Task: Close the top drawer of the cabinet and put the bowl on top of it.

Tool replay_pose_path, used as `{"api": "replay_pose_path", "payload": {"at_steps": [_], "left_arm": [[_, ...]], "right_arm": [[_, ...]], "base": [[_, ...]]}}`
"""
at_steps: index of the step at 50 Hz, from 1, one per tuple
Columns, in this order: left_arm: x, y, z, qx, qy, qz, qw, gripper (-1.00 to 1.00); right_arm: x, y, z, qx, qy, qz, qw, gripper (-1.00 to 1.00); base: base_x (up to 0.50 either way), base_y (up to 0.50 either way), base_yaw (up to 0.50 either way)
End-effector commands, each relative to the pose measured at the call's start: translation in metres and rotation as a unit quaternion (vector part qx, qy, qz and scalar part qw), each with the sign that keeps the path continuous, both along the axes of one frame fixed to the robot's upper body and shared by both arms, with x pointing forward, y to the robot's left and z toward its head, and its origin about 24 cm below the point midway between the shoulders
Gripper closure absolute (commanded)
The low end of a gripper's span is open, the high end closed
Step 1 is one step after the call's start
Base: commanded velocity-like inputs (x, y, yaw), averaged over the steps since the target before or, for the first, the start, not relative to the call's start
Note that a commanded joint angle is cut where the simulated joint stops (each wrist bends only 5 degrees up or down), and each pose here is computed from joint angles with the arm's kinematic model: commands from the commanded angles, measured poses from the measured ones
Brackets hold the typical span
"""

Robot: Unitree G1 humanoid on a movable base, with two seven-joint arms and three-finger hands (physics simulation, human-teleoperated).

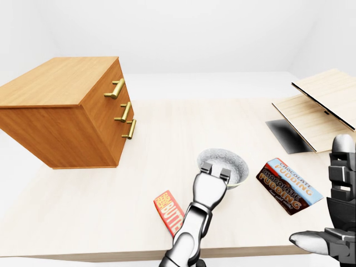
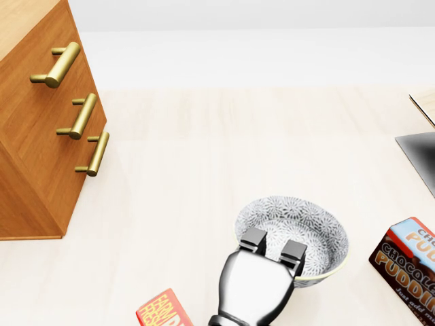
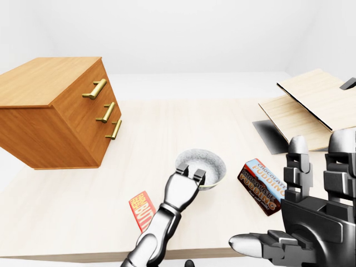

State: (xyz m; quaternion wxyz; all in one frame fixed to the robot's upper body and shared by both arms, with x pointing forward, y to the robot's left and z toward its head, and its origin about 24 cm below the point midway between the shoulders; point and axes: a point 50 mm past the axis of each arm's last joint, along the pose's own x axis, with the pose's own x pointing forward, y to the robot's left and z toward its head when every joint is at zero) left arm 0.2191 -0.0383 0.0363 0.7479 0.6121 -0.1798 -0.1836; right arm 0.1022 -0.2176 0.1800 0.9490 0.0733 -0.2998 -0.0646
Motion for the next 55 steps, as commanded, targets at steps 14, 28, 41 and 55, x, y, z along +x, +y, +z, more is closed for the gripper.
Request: {"api": "replay_pose_path", "payload": {"at_steps": [14, 28, 41, 55], "left_arm": [[0.000, 0.017, 0.098, -0.028, -0.082, 0.012, 0.996, 1.00], [-0.005, 0.041, 0.152, -0.024, -0.062, 0.033, 0.997, 1.00], [-0.003, 0.070, 0.211, -0.057, -0.138, 0.088, 0.985, 1.00], [0.000, 0.090, 0.273, -0.090, -0.260, 0.144, 0.951, 1.00]], "right_arm": [[0.001, 0.003, -0.001, -0.003, 0.004, 0.004, 1.000, -1.00], [0.003, 0.011, -0.006, -0.007, 0.020, 0.018, 1.000, -1.00], [0.005, 0.012, -0.006, -0.013, 0.019, 0.018, 1.000, -1.00], [0.009, 0.016, -0.011, -0.010, 0.034, 0.026, 0.999, -1.00]], "base": [[0.00, 0.00, 0.00], [0.00, 0.00, 0.00], [0.00, 0.00, 0.00], [0.00, 0.00, 0.00]]}}
